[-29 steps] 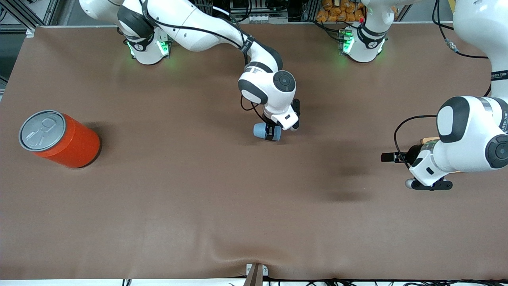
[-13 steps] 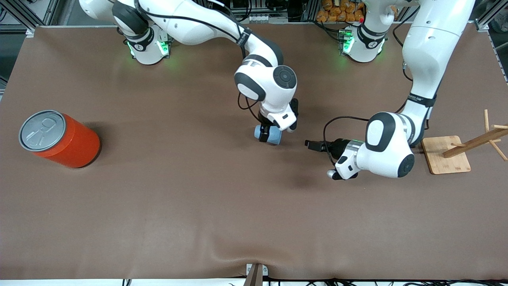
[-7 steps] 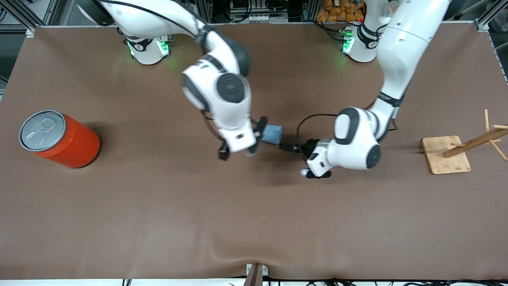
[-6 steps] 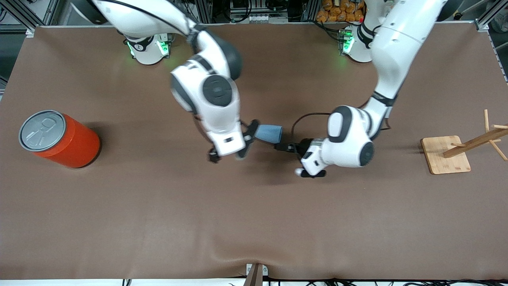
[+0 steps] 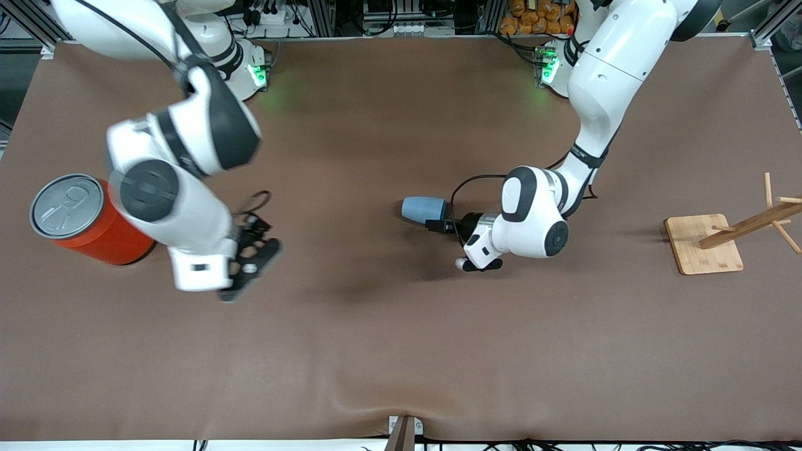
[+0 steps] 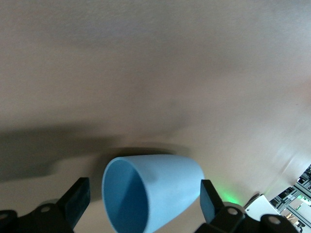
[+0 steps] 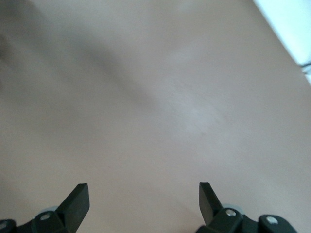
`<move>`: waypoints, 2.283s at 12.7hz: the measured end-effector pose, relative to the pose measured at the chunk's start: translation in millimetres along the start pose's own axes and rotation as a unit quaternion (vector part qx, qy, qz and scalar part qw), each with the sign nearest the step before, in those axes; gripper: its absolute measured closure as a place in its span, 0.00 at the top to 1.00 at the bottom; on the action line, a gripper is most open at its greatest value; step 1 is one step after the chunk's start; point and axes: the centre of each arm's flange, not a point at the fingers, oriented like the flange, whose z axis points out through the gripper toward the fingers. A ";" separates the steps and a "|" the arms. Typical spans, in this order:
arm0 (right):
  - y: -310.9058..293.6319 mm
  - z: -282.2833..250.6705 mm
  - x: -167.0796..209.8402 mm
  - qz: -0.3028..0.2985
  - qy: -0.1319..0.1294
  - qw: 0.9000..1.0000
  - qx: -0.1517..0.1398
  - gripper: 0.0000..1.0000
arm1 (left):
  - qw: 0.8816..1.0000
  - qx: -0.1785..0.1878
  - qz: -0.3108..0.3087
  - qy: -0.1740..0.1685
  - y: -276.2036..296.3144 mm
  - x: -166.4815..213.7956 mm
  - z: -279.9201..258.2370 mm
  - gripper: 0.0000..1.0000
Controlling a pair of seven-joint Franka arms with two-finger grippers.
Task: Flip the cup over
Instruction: 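Grasp the cup with the left gripper while the right gripper withdraws, then rotate the cup upright with the left gripper and lower it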
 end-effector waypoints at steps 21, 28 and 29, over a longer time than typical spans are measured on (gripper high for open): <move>27.1 -112.7 -232.9 0.536 -0.004 0.843 0.047 1.00 | 1.000 0.009 -0.010 0.018 27.5 -35.5 32.2 0.14; 47.7 -146.1 -253.7 0.505 0.048 0.860 0.057 1.00 | 0.971 0.147 -0.049 0.182 27.7 7.6 -96.2 0.06; 49.6 -149.1 -256.1 0.507 0.049 0.859 0.057 1.00 | 0.962 0.163 -0.055 0.210 10.1 22.4 -126.8 0.06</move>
